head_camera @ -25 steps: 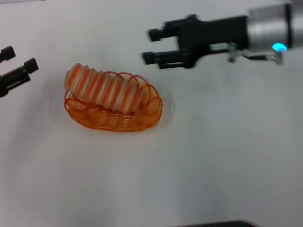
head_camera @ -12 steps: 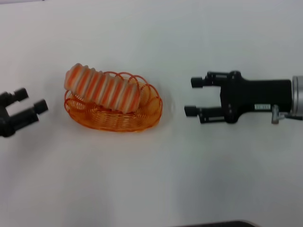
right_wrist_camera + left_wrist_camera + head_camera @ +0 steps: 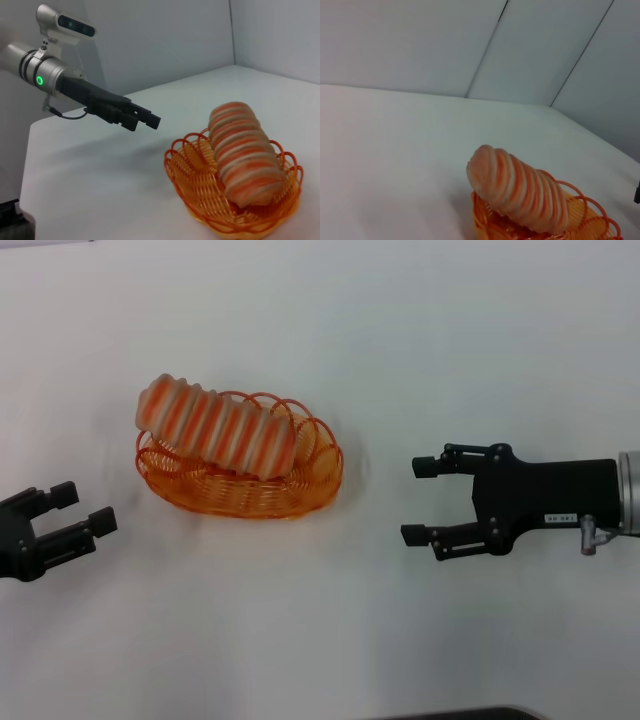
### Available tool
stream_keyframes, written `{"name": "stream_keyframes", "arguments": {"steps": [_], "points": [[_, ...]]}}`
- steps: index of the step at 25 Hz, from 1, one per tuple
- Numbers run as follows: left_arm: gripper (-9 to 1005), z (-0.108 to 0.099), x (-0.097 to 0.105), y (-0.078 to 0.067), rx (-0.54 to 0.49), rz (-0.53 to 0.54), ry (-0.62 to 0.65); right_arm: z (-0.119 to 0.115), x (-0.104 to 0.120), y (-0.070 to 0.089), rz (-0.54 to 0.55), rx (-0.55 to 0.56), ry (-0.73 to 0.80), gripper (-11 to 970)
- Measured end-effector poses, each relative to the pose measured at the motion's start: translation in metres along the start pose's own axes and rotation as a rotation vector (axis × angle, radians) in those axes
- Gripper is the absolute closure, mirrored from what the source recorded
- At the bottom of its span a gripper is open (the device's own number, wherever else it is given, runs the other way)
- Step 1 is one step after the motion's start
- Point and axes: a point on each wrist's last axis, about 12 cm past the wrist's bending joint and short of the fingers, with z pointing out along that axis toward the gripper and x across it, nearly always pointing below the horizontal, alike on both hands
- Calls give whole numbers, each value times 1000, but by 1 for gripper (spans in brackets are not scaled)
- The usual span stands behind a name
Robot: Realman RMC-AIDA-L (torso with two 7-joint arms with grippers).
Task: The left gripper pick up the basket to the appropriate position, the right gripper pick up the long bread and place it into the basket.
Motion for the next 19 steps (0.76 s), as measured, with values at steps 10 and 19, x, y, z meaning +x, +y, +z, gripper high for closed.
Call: {"name": "stream_keyframes", "arguments": {"steps": [10, 19], "points": [[206, 3, -2, 0, 11, 13, 11, 3, 6, 1, 13, 10, 7, 24], [205, 4, -5, 1, 17, 26, 18, 5, 10, 1, 27, 26, 17, 28]]}}
